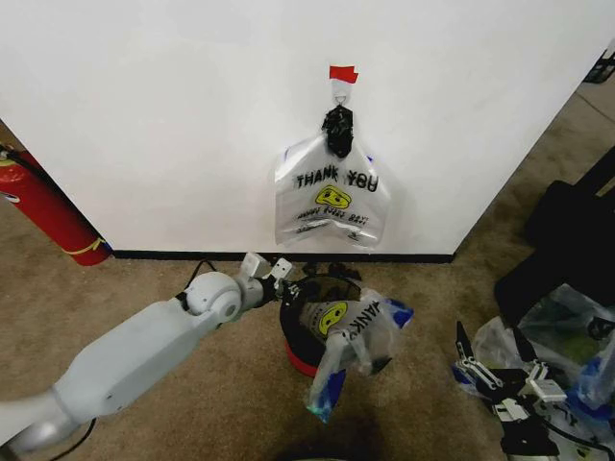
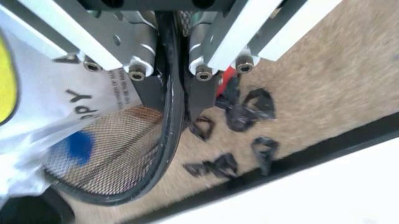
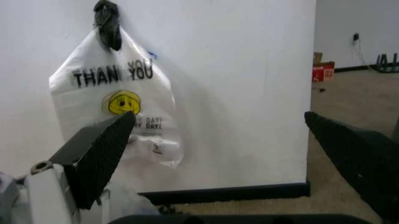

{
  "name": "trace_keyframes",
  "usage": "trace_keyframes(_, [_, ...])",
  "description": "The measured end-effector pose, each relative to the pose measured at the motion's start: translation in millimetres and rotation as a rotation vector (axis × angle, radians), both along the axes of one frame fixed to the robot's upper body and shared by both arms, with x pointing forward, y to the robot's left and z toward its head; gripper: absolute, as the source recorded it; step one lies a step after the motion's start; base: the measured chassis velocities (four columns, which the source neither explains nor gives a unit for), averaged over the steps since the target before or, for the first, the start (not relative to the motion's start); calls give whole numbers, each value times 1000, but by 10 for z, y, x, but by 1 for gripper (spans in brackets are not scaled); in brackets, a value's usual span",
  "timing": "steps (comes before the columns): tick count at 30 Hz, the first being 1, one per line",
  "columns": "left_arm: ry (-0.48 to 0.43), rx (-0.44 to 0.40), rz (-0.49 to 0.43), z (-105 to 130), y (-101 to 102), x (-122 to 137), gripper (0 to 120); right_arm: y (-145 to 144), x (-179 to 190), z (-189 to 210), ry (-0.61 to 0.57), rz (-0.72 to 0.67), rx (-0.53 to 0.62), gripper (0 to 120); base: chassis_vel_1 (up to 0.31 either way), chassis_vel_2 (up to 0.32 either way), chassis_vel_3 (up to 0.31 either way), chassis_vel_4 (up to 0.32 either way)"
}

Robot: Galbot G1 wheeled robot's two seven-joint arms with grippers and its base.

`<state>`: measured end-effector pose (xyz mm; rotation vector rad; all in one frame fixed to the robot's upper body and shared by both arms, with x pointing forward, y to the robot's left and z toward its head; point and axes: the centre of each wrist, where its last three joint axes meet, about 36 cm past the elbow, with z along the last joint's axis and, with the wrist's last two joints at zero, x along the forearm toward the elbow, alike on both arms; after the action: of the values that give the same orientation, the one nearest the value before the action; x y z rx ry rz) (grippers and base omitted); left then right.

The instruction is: Pick up the garbage bag from the wall and place it over the trash bin.

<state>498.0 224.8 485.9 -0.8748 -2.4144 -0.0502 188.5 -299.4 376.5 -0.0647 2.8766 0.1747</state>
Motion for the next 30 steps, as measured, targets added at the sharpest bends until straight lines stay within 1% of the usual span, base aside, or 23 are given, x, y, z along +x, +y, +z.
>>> trace_keyframes(3, [0,-41,94,95,146,-262,3,15,22,-12,15,4,9,100,0,0,0,0])
trace_keyframes(4, [0,-41,94,95,146,-262,3,15,22,-12,15,4,9,100,0,0,0,0])
trace_keyframes(6, [18,-55,164,93,210,-424,3,19,47,-17,21,4,13,100,0,0,0,0])
trace_keyframes(9, [44,-80,252,73,284,-587,3,12,90,-5,32,5,14,100,0,0,0,0])
trace_keyframes(10, [51,-88,272,66,297,-623,3,7,105,2,36,5,16,100,0,0,0,0])
trace_keyframes(11, [51,-88,272,66,297,-623,3,7,105,2,36,5,16,100,0,0,0,0])
trace_keyframes(12, [60,-102,305,51,308,-690,3,1,129,21,43,4,20,100,0,0,0,0])
trace_keyframes(14, [68,-124,335,-8,300,-786,3,-11,158,41,59,-4,22,100,0,0,0,0])
trace_keyframes(19, [80,-141,355,-75,281,-858,3,-21,183,51,68,-9,24,100,0,0,0,0])
trace_keyframes(22, [114,-179,418,-256,190,-1051,3,-33,247,61,94,-12,25,100,0,0,0,0])
trace_keyframes(23, [118,-184,426,-277,181,-1073,3,-32,256,64,97,-9,25,100,0,0,0,0])
trace_keyframes(24, [129,-210,453,-324,172,-1120,3,-33,285,74,102,0,24,100,0,0,0,0])
trace_keyframes(26, [126,-242,483,-379,158,-1137,3,-42,311,76,115,7,37,100,0,0,0,0])
trace_keyframes(30, [120,-259,497,-412,130,-1120,3,-61,326,60,134,9,51,100,0,0,0,0])
